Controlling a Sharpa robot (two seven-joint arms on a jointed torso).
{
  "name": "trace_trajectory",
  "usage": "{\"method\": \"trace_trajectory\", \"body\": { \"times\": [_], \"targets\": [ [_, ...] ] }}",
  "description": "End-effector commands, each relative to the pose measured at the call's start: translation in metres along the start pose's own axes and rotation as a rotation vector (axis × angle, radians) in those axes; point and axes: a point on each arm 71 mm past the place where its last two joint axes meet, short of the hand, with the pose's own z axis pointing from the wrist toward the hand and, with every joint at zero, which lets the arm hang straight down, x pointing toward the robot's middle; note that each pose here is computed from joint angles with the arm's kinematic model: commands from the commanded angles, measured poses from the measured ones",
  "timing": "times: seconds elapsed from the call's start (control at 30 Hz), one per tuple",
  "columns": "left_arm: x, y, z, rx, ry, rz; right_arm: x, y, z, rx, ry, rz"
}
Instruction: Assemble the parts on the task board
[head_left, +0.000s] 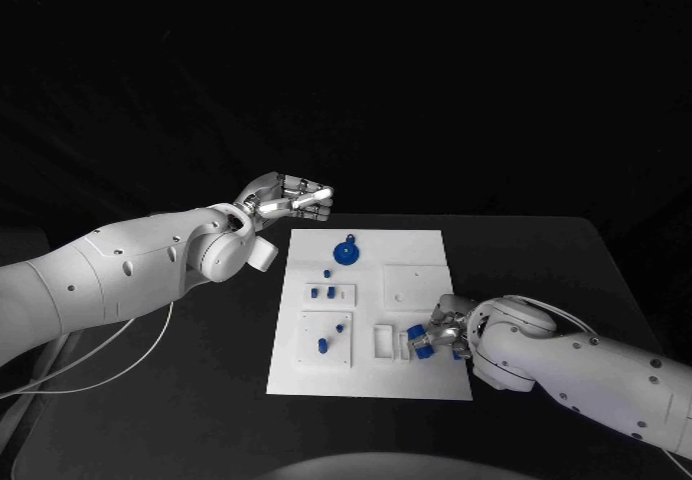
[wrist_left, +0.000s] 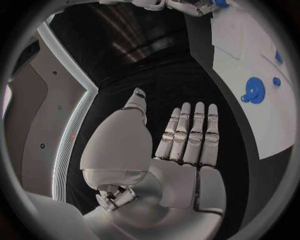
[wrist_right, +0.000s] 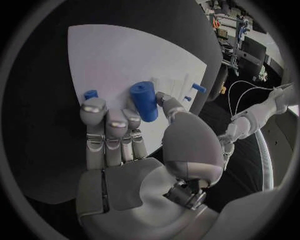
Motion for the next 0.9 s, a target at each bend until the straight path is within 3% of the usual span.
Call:
{"method": "trace_trajectory", "body": {
  "times": [0.03, 0.43, 0.9],
  "targets": [
    [0.0021, -0.0008, 0.0005, 0.008, 0.018, -0.007, 0.009, -0.008, -0.002, 0.041, 0.022, 0.047],
    [0.0009, -0.0002, 0.0004, 0.002, 0.015, -0.006, -0.02, 0.001, -0.021, -0.022, -0.049, 0.197],
    [0.0023, 0.0, 0.0014, -0.002, 0.021, -0.007, -0.012, 0.024, -0.02, -0.054, 0.032, 0.173]
  ]
}}
